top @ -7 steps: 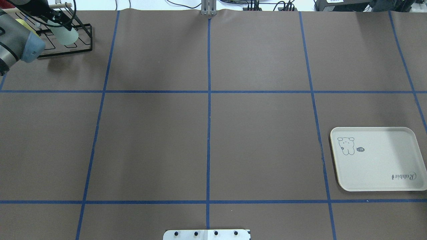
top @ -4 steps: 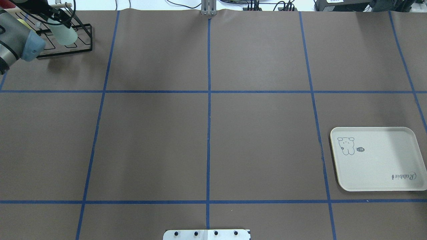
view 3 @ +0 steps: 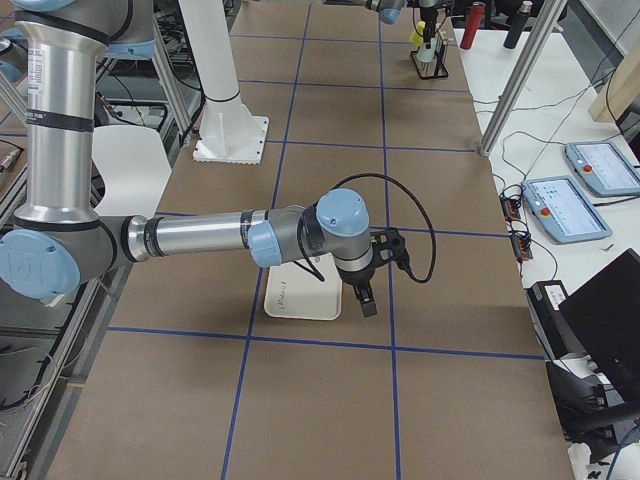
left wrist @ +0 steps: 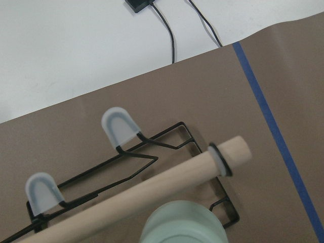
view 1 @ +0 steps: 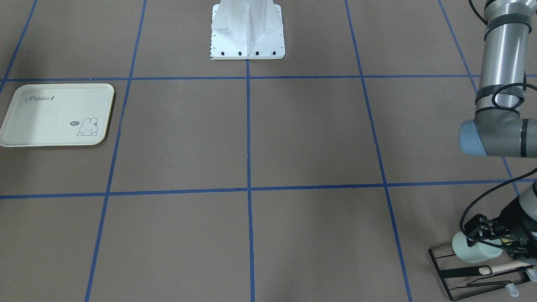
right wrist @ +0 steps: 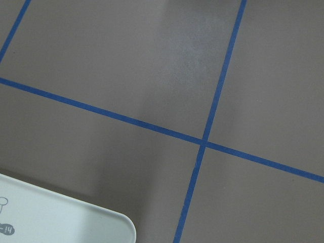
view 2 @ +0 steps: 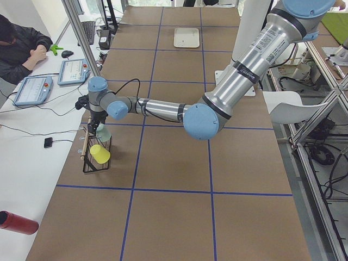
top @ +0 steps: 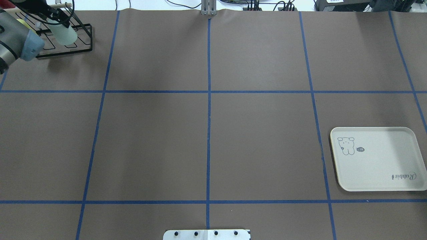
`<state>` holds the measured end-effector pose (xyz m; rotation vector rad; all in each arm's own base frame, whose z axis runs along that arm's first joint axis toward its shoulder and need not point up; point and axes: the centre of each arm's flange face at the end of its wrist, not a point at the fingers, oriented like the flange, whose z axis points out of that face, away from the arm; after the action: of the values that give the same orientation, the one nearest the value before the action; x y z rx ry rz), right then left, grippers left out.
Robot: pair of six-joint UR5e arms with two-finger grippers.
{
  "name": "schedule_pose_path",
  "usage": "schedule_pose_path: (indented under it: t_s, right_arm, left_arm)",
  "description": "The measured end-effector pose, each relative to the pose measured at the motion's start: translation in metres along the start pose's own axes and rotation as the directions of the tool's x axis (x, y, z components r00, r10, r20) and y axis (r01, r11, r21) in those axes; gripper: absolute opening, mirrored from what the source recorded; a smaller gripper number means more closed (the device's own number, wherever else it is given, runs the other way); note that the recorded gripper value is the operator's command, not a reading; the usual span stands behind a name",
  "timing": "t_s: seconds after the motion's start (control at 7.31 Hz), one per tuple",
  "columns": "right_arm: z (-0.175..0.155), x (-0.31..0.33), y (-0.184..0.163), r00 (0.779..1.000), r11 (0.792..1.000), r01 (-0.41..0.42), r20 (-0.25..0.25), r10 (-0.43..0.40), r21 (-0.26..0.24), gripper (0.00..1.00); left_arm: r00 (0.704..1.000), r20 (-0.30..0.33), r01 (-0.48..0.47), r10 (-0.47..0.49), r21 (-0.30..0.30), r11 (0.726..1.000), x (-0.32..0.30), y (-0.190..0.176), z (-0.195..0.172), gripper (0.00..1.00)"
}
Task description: Left arm grabs green cup and hands to right arm on tray
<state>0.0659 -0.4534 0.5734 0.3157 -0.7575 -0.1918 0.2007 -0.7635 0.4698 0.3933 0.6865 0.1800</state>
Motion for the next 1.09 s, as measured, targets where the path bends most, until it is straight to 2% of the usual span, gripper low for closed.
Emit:
schedule_pose_path:
  t_s: [0.41, 0.55, 0.96, 1.09]
  right_arm:
    - [0.0000, 0.0000, 0.0000, 1.000, 1.000, 0.000, 0.000, 0.000, 0.000, 1.00]
    - [0.0000, 0.0000, 0.0000, 1.000, 1.000, 0.000, 0.000, 0.000, 0.000, 1.00]
    - [-0.0003, -0.0003, -0.0001, 1.000, 1.000, 0.001, 0.000, -0.001, 0.001, 1.00]
    - [-0.0005, -0.0004, -0.0002, 1.000, 1.000, 0.001, 0.000, -0.001, 0.001, 1.00]
  left_arm:
    - [1.000, -0.004, -0.006, 0.006, -0.001, 1.000, 0.0013, 0.0033, 0.0037, 0.87]
    - [1.000, -0.006, -0.009, 0.009, 0.001, 1.000, 0.0017, 0.0047, 0.0048, 0.80]
    - [1.000, -0.007, -0.012, 0.012, 0.003, 1.000, 0.0014, 0.0066, 0.0059, 0.15]
    - [1.000, -0.007, -0.013, 0.013, 0.003, 1.000, 0.0012, 0.0066, 0.0057, 0.00]
